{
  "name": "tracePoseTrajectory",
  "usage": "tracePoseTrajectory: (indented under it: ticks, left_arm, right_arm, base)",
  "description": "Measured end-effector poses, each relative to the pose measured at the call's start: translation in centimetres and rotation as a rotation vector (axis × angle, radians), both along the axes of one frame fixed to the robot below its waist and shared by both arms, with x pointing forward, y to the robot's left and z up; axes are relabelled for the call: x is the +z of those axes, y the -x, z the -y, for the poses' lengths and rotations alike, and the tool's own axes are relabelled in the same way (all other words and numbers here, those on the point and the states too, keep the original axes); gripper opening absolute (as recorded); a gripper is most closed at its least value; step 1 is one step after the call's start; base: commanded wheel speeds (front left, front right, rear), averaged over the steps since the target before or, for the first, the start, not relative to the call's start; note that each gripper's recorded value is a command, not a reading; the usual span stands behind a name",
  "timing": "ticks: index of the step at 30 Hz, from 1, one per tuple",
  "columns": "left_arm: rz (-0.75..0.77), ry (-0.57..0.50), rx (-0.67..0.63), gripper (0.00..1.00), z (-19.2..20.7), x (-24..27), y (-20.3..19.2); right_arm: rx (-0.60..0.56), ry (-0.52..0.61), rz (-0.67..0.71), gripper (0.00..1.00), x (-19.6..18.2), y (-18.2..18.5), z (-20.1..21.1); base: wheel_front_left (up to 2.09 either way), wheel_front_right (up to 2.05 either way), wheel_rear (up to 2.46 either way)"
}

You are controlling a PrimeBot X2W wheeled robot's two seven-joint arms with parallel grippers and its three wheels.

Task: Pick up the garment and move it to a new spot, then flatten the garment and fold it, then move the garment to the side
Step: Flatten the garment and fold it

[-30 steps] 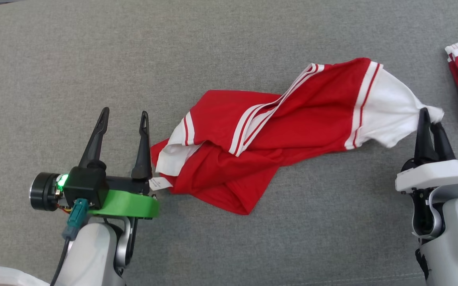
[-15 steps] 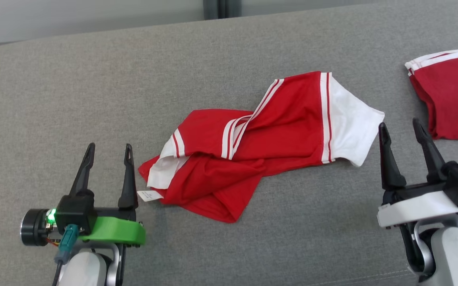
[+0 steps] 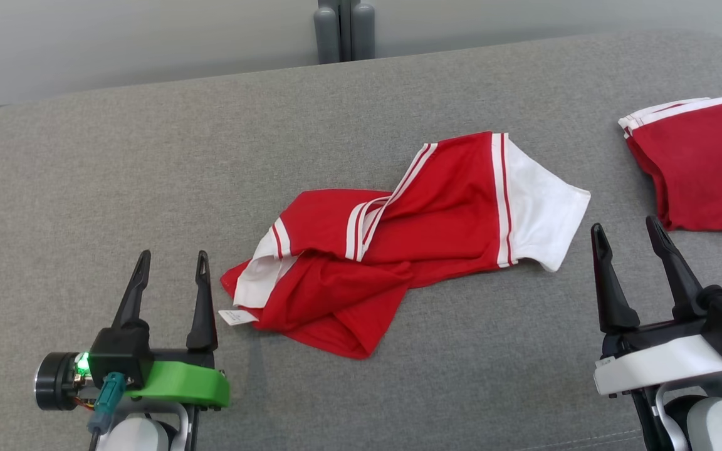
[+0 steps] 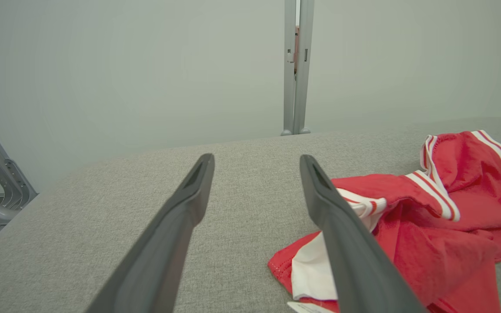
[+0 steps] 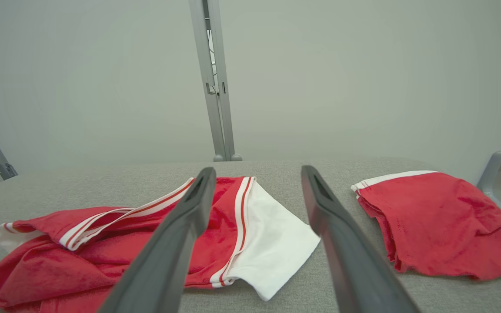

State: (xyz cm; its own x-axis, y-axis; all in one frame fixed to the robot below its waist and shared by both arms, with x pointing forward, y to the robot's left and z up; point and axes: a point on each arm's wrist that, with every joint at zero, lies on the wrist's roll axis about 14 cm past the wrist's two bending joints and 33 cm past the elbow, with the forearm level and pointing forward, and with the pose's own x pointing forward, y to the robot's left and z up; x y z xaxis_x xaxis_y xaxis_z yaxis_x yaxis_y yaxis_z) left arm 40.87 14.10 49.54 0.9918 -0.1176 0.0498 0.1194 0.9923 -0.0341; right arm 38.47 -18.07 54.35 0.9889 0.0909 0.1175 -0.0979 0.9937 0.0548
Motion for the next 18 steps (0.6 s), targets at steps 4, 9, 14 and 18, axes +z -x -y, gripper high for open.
tracePoseTrajectory:
  ticks: [4,9,14,18]
  left_arm:
    - [0.000,-0.001,-0.001,1.00,0.0,0.0,0.0]
    - [-0.044,0.006,-0.090,1.00,2.4,-0.6,0.2]
    - [-0.171,0.028,-0.218,1.00,6.3,-3.1,1.1]
    - [-0.315,0.030,-0.270,1.00,7.6,-6.5,2.1]
  right_arm:
    - [0.005,0.000,-0.003,1.00,0.0,-0.1,-0.2]
    - [0.012,-0.002,-0.019,1.00,-0.5,-0.4,-0.5]
    - [0.021,-0.008,-0.042,1.00,-1.3,-0.7,-0.8]
    - [0.026,-0.018,-0.057,1.00,-1.9,-1.2,-1.0]
  base:
    - [0.00,0.00,0.00]
    - [0.00,0.00,0.00]
    - [0.00,0.00,0.00]
    - [0.00,0.00,0.00]
